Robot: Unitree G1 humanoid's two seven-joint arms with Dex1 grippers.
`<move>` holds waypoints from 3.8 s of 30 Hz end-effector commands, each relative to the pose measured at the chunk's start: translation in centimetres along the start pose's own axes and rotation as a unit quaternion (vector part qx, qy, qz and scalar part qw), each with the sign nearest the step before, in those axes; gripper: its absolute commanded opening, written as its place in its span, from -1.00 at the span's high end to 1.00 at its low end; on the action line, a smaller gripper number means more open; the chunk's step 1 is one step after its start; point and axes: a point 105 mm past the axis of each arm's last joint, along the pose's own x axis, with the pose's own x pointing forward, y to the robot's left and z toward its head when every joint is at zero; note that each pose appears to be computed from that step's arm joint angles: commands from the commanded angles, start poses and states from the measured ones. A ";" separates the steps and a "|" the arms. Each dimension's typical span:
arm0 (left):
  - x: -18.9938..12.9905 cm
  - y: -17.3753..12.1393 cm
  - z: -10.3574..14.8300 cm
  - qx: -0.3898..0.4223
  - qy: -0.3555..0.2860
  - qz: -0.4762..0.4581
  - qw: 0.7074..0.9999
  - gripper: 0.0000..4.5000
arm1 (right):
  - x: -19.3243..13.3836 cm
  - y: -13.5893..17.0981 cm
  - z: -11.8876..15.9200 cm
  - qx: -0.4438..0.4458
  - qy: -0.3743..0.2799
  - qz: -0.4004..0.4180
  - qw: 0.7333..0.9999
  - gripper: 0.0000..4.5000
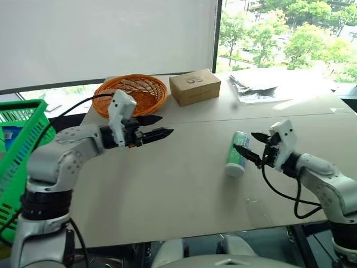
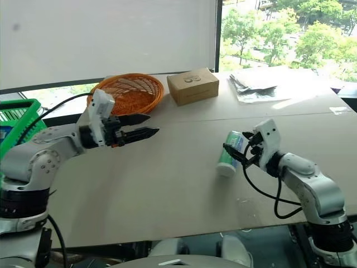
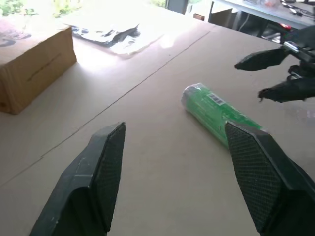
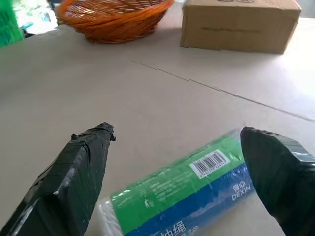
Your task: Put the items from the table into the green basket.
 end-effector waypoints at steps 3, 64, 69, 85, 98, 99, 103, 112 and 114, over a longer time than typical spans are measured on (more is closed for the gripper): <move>-3.7 -3.6 -0.2 0.062 0.070 -0.111 0.989 -0.97 | 1.6 0.1 -1.9 0.073 0.076 -0.123 0.987 -1.00; 3.5 -2.6 4.5 -0.200 -0.259 -0.040 0.944 -0.07 | 2.5 11.6 9.8 -0.084 -0.178 0.244 0.950 -0.98; -0.9 5.2 6.7 -0.025 -0.198 0.216 0.956 -0.07 | 0.3 10.2 10.9 -0.081 -0.180 0.271 0.942 -0.98; -25.5 15.7 6.2 0.146 0.049 0.739 0.656 -0.07 | -1.4 9.5 13.7 -0.099 -0.194 0.347 0.912 -0.98; -26.6 16.2 4.0 0.153 0.081 0.751 0.638 -1.00 | -1.8 9.9 14.1 -0.099 -0.210 0.359 0.904 -1.00; -26.7 16.3 3.8 0.144 0.072 0.754 0.636 -1.00 | -1.8 9.8 14.1 -0.100 -0.209 0.357 0.905 -1.00; -23.3 16.5 3.4 0.121 0.004 0.712 0.692 -1.00 | -1.6 9.1 13.6 -0.098 -0.201 0.342 0.913 -1.00; -2.0 2.1 -1.1 0.033 -0.087 0.183 0.979 -1.00 | -0.2 0.9 6.7 -0.119 -0.095 0.133 0.979 -1.00; -0.7 0.1 -4.0 0.011 -0.045 0.150 0.987 -1.00 | -0.5 -0.9 4.2 -0.119 -0.063 0.090 0.987 -1.00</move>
